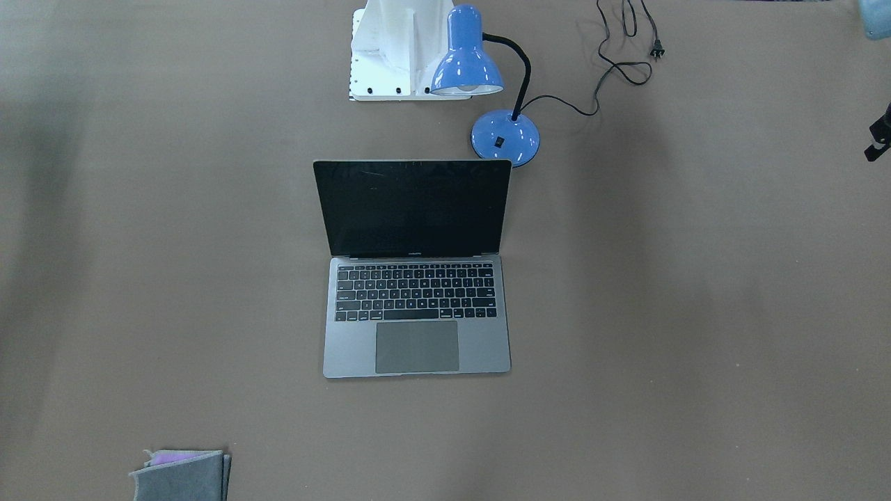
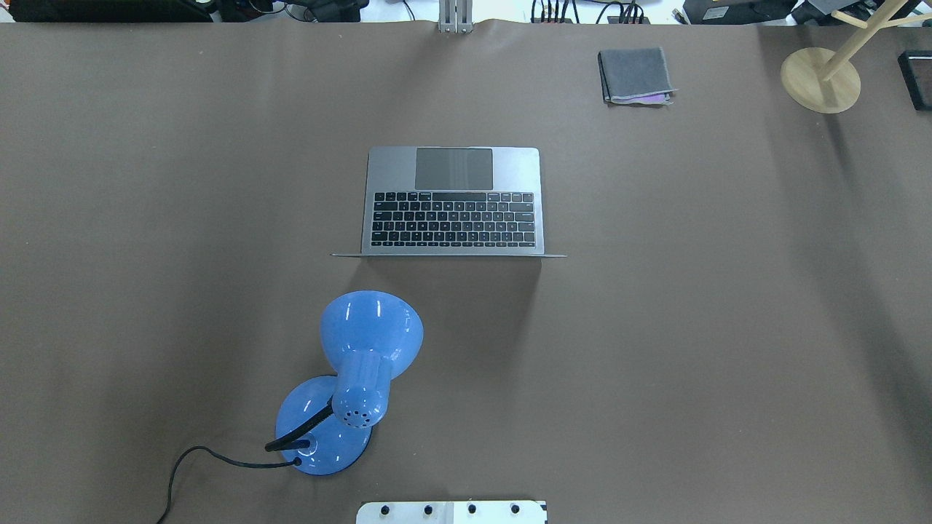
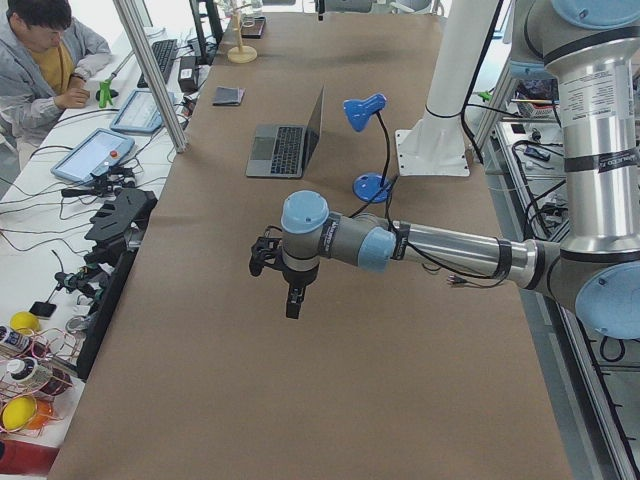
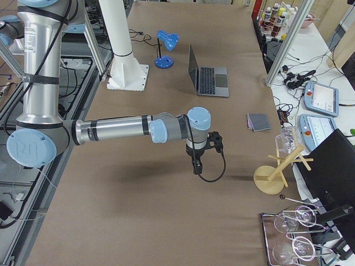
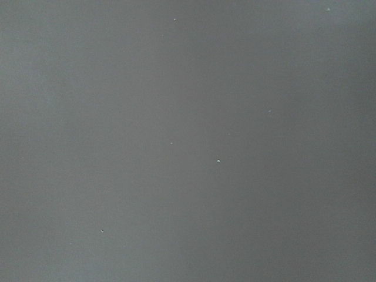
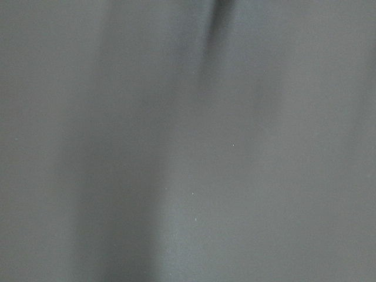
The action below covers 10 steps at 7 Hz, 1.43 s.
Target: Close laptop
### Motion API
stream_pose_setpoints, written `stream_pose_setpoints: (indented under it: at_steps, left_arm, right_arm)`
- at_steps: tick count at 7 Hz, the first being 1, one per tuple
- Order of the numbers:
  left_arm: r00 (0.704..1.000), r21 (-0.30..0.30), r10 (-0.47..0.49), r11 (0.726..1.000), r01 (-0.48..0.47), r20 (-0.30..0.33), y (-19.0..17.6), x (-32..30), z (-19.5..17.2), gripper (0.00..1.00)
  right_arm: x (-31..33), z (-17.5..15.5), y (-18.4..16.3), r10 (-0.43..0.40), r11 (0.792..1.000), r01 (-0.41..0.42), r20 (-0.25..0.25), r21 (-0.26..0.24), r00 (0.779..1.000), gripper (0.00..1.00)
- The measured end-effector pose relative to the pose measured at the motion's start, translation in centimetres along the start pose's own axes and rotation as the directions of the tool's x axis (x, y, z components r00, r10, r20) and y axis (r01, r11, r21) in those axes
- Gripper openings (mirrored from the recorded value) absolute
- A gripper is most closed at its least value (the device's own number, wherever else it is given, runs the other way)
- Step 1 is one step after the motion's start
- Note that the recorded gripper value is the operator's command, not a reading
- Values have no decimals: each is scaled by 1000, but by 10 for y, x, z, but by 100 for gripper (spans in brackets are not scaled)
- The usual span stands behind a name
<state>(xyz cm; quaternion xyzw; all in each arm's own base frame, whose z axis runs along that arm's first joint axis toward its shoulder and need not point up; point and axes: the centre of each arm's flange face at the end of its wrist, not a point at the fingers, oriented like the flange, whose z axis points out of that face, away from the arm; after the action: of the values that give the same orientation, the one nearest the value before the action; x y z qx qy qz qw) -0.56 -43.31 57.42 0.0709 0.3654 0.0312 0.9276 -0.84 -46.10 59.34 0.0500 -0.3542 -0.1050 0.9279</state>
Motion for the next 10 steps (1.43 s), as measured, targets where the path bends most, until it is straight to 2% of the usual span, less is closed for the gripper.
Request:
stream_pose_setpoints:
  at_steps: [7, 8, 9, 10]
  left_arm:
    - [1000, -1, -6, 1000, 6, 0, 2, 0, -1, 98]
    - [1000, 7, -16, 1000, 16, -3, 0, 5, -4, 97]
    - [998, 18, -54, 998, 54, -14, -3, 22, -11, 77]
    - [993, 23, -108, 994, 109, -37, -8, 56, -17, 37]
  right_arm:
    - [-4, -2, -3, -11, 1000, 11, 9, 13, 1000, 100]
    - [-8, -4, -5, -17, 1000, 16, 21, 19, 1000, 97]
    - [-21, -5, -10, -14, 1000, 13, 51, 27, 999, 56]
    - [-53, -7, -18, 22, 999, -26, 90, 42, 996, 21]
